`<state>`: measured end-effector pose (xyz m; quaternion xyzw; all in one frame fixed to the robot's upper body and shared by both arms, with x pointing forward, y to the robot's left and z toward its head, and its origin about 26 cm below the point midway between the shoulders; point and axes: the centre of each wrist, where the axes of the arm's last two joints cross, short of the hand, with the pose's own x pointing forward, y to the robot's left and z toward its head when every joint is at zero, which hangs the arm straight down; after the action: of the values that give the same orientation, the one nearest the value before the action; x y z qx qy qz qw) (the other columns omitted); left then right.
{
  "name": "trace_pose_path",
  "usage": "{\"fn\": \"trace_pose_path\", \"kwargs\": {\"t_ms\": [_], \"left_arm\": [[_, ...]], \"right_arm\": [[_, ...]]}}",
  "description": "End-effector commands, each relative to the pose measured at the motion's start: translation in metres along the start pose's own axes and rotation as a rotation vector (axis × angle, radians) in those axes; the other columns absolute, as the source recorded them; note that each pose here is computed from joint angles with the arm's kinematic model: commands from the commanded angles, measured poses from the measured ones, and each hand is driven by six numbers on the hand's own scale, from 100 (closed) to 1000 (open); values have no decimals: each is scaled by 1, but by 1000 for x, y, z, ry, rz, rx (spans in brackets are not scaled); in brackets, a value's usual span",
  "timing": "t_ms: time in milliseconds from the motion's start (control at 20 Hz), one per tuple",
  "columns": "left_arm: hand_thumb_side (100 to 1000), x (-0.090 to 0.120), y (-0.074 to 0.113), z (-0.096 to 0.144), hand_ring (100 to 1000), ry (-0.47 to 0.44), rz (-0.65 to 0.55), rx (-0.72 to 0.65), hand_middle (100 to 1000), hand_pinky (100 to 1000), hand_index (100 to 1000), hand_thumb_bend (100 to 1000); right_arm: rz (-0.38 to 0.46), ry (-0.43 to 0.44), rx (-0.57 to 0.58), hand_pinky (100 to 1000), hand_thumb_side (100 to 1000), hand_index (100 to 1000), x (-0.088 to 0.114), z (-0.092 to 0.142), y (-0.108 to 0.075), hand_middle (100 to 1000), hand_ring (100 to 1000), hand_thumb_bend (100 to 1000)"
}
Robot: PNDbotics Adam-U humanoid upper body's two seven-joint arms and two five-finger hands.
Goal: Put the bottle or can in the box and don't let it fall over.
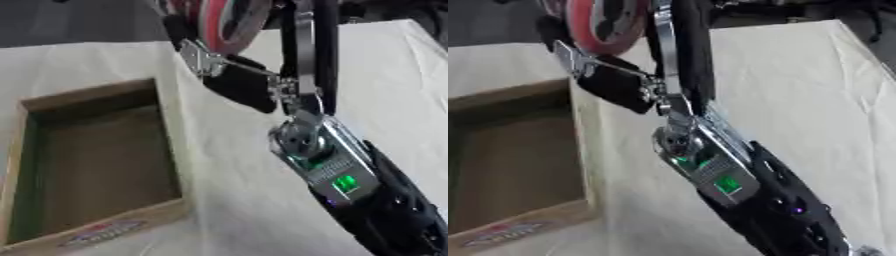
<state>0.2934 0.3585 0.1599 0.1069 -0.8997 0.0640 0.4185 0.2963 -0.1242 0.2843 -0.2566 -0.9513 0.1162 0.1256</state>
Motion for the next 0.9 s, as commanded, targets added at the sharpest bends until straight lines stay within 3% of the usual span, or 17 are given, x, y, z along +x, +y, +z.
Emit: {"fn": "trace_pose_path", "kwargs": {"t_ms": [50, 500, 900], "left_arm": [[313, 12, 4, -8, 846, -41, -26, -10, 797, 894, 641, 1000], [324, 15, 4, -10, 846, -55, -23, 4, 796, 897, 641, 1000], [322, 15, 3, -10, 845, -58, -23, 7, 796, 897, 641, 1000]], "right_arm": [[-49, -28, 28, 378, 100, 570, 12, -3, 0, 609, 678, 395], [-130, 31, 174, 343, 100, 569, 19, 10, 14, 622, 677, 415], [-194, 221, 320, 310, 100, 578, 7, 23, 30, 659, 683, 439]]}}
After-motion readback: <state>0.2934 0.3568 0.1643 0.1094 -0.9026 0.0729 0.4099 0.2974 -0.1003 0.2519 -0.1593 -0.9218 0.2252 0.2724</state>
